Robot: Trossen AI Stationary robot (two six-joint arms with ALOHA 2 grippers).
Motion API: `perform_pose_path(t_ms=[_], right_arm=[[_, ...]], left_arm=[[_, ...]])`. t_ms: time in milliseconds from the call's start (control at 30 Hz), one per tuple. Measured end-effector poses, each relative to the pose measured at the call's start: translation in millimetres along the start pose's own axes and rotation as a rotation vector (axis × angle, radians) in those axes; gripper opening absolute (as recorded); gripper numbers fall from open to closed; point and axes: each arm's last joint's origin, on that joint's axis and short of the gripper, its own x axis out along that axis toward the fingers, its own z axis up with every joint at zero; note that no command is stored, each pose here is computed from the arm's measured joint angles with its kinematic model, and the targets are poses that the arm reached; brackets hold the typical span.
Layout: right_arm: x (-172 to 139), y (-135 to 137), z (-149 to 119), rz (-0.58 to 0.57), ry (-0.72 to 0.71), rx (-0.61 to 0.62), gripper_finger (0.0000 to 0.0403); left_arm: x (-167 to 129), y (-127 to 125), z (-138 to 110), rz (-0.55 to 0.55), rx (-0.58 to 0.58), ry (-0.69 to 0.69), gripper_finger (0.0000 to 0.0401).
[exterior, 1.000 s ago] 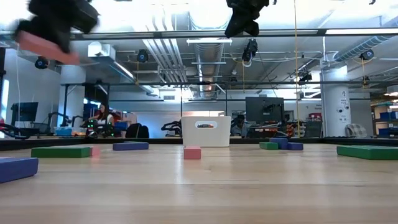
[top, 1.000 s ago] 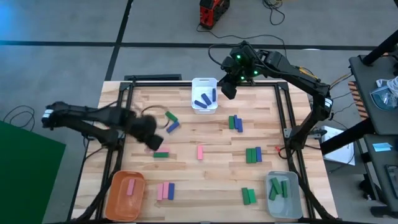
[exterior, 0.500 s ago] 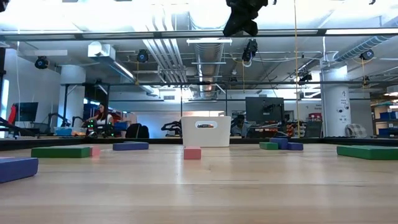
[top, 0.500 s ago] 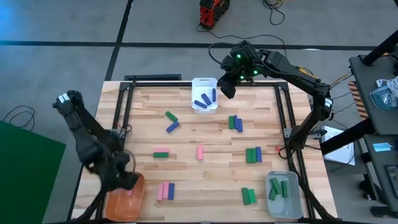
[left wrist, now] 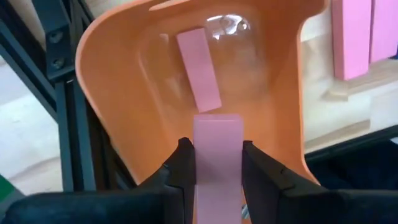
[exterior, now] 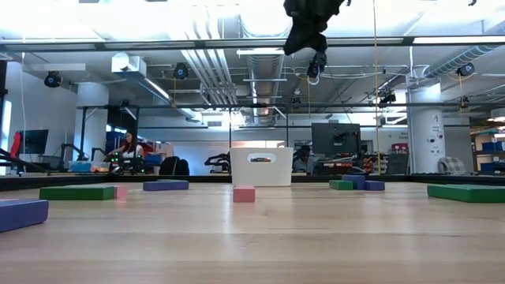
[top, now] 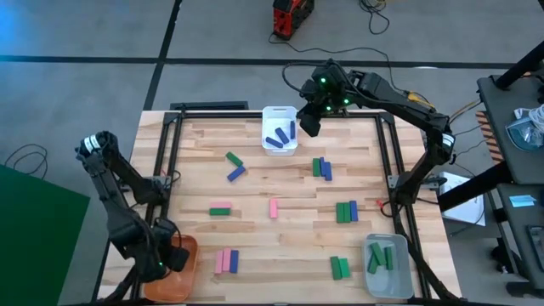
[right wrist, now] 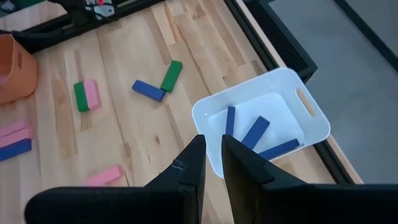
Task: Sort blocks
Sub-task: Put the pink block into the orange bin, then put the blue block into the white bin
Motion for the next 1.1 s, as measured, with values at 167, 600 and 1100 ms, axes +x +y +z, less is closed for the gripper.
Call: perform_pose_path(t_ms=[167, 600, 1100], right_arm=[[4, -1, -3, 0.001, 0.018, 0.015, 0.0043], [4, -1, -3, 0.001, 0.015, 0.015, 0.0043], [-2, 18, -6, 0.035, 0.034, 0.006, 0.0043]], left_arm=[[5, -1, -1, 0.017, 0.000, -0.019, 0.0090], [-9, 2, 5, -0.083, 0.024, -0.039, 0.0181], [-51, -11, 71, -0.318, 0.157, -0.294, 0.0159]])
